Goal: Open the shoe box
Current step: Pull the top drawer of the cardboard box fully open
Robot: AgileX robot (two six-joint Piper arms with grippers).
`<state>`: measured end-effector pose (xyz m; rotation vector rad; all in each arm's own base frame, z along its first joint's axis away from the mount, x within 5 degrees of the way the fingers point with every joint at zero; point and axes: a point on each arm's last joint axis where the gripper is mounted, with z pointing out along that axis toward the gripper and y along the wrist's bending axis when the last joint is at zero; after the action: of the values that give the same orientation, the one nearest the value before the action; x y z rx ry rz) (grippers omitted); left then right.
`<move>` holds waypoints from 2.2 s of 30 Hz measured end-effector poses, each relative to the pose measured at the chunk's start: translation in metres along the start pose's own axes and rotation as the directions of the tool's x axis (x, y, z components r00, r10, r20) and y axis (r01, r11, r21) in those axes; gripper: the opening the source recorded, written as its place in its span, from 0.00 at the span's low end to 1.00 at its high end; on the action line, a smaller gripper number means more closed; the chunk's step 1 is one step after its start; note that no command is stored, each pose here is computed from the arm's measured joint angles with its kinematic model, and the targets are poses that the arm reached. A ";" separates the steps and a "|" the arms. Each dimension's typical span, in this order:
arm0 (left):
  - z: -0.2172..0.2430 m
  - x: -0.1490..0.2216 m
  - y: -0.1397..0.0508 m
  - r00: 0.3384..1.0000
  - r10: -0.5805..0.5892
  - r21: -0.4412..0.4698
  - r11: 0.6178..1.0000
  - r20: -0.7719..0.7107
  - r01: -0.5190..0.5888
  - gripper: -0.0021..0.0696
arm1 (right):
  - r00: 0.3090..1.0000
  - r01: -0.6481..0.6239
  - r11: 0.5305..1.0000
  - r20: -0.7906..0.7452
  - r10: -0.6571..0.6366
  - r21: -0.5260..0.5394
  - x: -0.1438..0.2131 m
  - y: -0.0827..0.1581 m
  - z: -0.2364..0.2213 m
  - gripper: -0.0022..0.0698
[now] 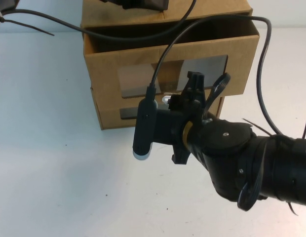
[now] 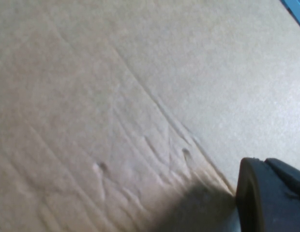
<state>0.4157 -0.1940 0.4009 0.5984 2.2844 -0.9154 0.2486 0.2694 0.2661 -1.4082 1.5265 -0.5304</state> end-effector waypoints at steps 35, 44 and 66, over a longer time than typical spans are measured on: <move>0.002 -0.001 0.002 1.000 0.012 -0.004 1.000 0.016 -0.012 0.02 | 0.999 0.013 0.995 -0.033 -0.010 0.097 0.006 0.002 0.025 0.05; 0.002 -0.001 0.002 1.000 0.010 -0.003 1.000 0.015 -0.010 0.02 | 0.999 0.029 0.995 -0.035 -0.026 0.091 0.006 0.008 0.015 0.05; 0.002 -0.001 0.001 1.000 0.003 0.001 1.000 0.013 -0.003 0.02 | 0.983 -0.185 0.977 -0.041 0.181 -0.105 0.020 0.029 -0.064 0.04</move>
<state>0.4179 -0.1947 0.4000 0.5944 2.2707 -0.9164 0.1815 0.2395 0.2639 -1.3291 1.7123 -0.3625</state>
